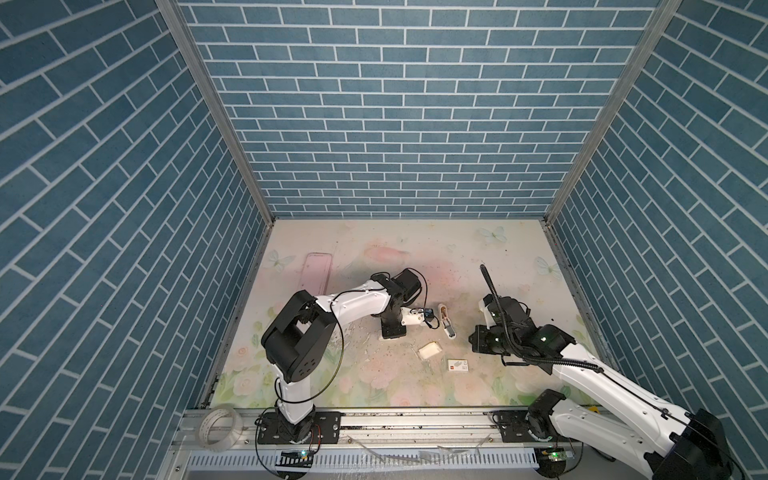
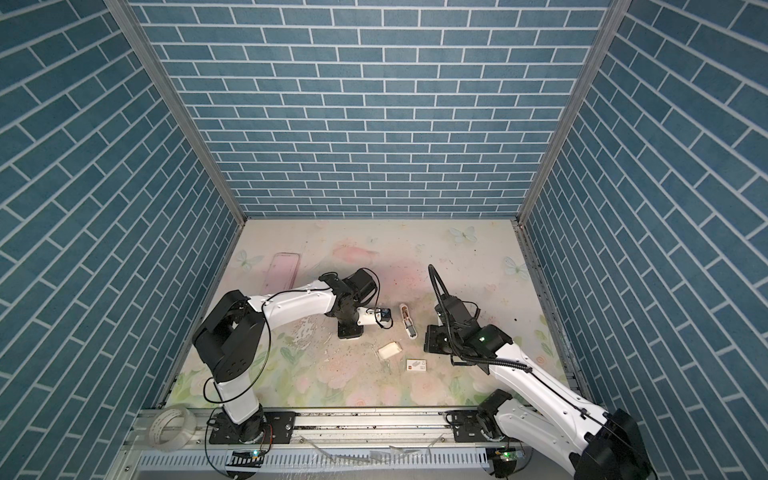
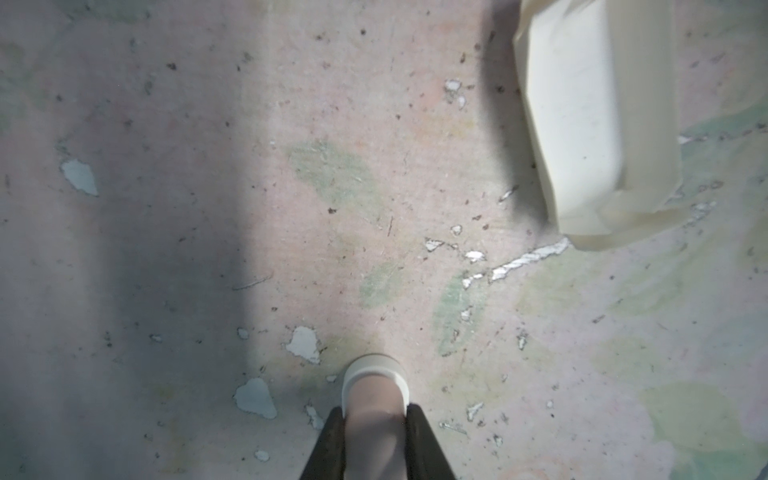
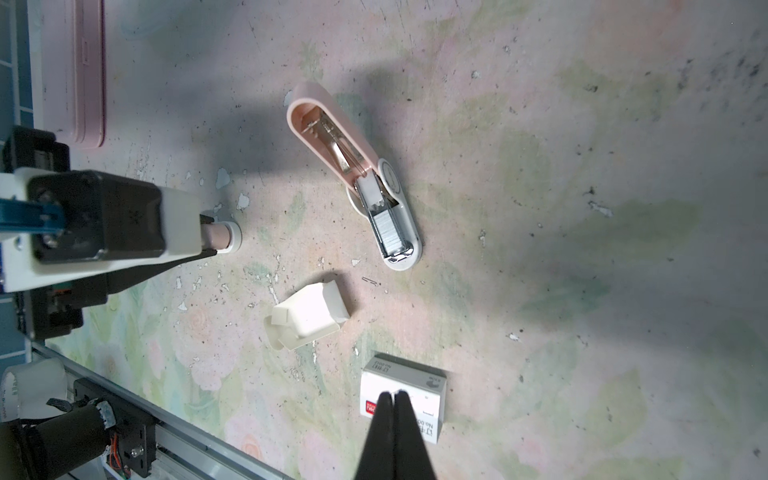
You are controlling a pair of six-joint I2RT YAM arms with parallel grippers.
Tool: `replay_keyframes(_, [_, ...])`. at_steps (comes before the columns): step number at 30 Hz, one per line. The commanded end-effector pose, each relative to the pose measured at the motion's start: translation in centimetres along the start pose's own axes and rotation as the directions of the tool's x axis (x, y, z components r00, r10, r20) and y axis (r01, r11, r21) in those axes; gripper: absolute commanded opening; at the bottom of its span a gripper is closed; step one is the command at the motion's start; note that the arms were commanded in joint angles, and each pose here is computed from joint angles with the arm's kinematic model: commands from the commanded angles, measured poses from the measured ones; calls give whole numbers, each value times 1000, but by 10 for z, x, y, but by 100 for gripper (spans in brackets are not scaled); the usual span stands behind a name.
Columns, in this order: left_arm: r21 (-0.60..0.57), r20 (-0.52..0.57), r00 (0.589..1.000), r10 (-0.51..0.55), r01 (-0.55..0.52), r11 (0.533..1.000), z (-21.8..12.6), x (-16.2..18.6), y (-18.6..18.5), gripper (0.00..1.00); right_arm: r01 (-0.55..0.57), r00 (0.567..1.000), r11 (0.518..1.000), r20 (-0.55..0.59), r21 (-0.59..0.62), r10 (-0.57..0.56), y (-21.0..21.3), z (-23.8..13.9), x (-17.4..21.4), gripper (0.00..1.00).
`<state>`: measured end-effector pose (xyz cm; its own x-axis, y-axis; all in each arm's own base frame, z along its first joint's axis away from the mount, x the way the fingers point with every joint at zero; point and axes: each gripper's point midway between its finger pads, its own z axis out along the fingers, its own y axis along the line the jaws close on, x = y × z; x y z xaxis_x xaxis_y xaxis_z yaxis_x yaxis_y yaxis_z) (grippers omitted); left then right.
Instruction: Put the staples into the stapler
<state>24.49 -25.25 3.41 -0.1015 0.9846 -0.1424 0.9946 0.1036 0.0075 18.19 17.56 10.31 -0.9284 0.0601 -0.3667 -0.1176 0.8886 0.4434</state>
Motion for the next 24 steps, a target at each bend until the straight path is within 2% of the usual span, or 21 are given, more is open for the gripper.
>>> replay_keyframes(1, [36, -154, 988, -15, 21, 999, 21, 37, -11, 0, -38, 999, 999, 6, 29, 37, -9, 0, 2, 0])
replay_keyframes(14, [-28, -89, 996, -22, 19, 999, -11, 26, -3, 3, -42, 999, 999, 8, 28, 42, -10, 2, 2, 1])
replay_keyframes(24, [-17, -85, 996, -30, 29, 999, -9, 28, -7, 9, -48, 999, 998, 5, 29, 48, -12, 5, 3, 1])
